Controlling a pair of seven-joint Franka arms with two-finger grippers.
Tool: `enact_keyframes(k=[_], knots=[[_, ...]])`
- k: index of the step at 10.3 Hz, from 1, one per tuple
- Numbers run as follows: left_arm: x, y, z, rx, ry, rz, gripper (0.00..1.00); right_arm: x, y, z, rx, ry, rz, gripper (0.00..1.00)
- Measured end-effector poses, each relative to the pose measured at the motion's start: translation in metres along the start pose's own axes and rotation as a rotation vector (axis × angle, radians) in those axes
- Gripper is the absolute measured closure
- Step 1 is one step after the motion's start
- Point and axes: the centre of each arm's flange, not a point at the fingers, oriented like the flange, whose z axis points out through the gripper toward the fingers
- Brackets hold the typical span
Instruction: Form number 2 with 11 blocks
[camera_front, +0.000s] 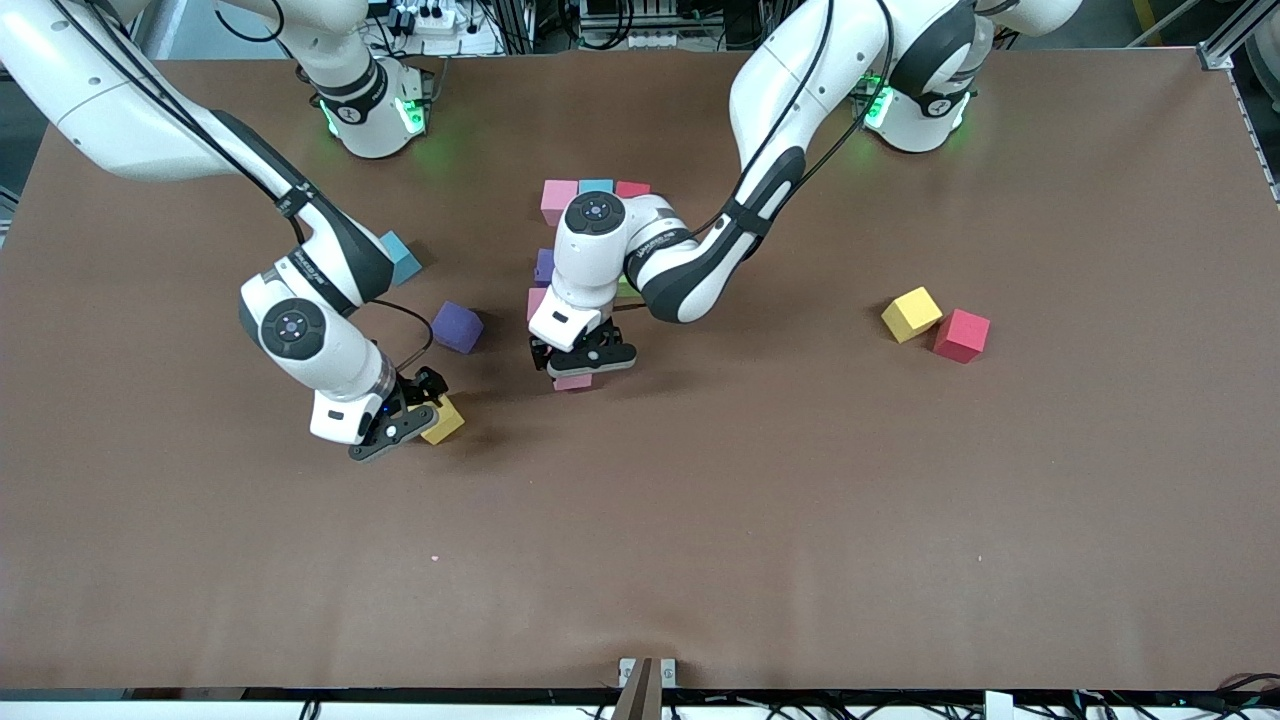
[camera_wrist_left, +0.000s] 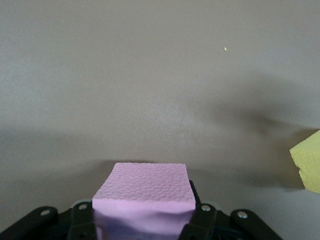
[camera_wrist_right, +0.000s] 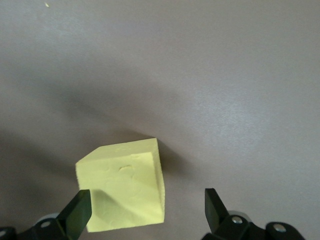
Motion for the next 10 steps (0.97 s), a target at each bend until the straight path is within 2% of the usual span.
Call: enact_keyframes(k=[4,6,10], knots=[[-0.0043,0.0043,-0.0009,-0.01,0.001,0.006,0.41,0.0014,0.0017,-0.0028,0.047,-0.001,-0.087,0.0],[-0.0055,0.006,-0.0016,-0.013,0.001,0.008,0.41,-0.0006,0.0046,-0.0015,0.092,-0.005,-0.09,0.0],[-0.007,0.0094,0.0014,-0.02,0.002,0.009,0.41,-0.0015,-0.0006,0.0019,0.102,-0.012,-0.108,0.0]])
